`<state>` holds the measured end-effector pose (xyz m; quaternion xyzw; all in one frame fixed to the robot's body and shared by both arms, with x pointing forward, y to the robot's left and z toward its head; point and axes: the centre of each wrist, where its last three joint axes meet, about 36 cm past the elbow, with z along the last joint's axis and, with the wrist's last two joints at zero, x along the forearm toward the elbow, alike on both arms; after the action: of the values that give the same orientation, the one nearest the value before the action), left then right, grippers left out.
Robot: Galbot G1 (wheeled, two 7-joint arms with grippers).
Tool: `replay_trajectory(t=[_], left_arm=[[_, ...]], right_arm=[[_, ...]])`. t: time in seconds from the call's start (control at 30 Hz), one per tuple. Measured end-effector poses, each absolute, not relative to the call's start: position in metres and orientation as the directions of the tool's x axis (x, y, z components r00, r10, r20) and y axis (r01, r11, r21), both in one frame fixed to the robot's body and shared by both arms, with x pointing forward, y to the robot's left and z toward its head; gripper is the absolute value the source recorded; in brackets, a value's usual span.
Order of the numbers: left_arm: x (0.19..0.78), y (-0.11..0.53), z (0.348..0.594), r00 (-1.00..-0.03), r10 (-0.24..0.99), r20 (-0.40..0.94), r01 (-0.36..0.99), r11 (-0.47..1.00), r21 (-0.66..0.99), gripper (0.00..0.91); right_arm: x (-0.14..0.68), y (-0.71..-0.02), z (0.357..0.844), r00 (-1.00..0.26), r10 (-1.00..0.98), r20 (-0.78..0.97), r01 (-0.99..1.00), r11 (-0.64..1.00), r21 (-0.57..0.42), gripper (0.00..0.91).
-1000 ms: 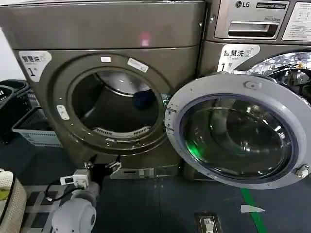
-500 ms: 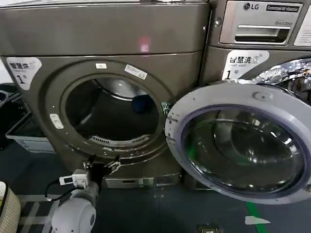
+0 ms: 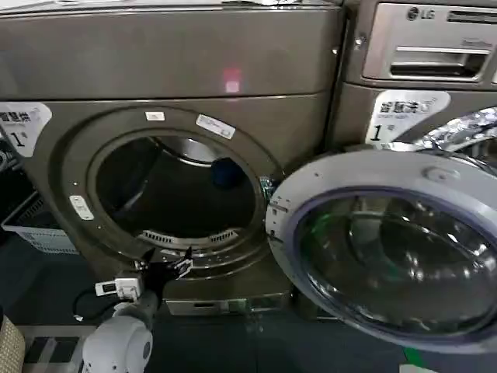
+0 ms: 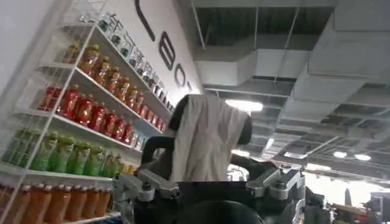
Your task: Grasp the clothes from the dryer.
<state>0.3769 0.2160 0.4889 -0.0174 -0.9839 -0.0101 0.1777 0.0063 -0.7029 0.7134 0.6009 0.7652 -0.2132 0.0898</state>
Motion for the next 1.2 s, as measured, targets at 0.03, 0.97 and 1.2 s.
replay_trajectory(t=[0.03,0.97,1.2], left_arm=[[0.3770,0.2154,0.4885,-0.936,0.031,0.351,0.038,0.999,0.014,0.907],[0.3792,0.2114,0.4849,-0.932,0.042,0.359,0.053,0.998,0.020,0.907],[0.3798,0.2107,0.4844,-0.932,0.044,0.360,0.057,0.998,0.025,0.907]], right_arm=[[0.0062,-0.7029,0.7132,-0.261,0.881,-0.394,0.958,0.187,-0.218,0.907],[0.0019,-0.7050,0.7090,-0.249,0.888,-0.386,0.961,0.177,-0.213,0.907],[0.0006,-0.7049,0.7085,-0.248,0.889,-0.385,0.961,0.175,-0.215,0.907]])
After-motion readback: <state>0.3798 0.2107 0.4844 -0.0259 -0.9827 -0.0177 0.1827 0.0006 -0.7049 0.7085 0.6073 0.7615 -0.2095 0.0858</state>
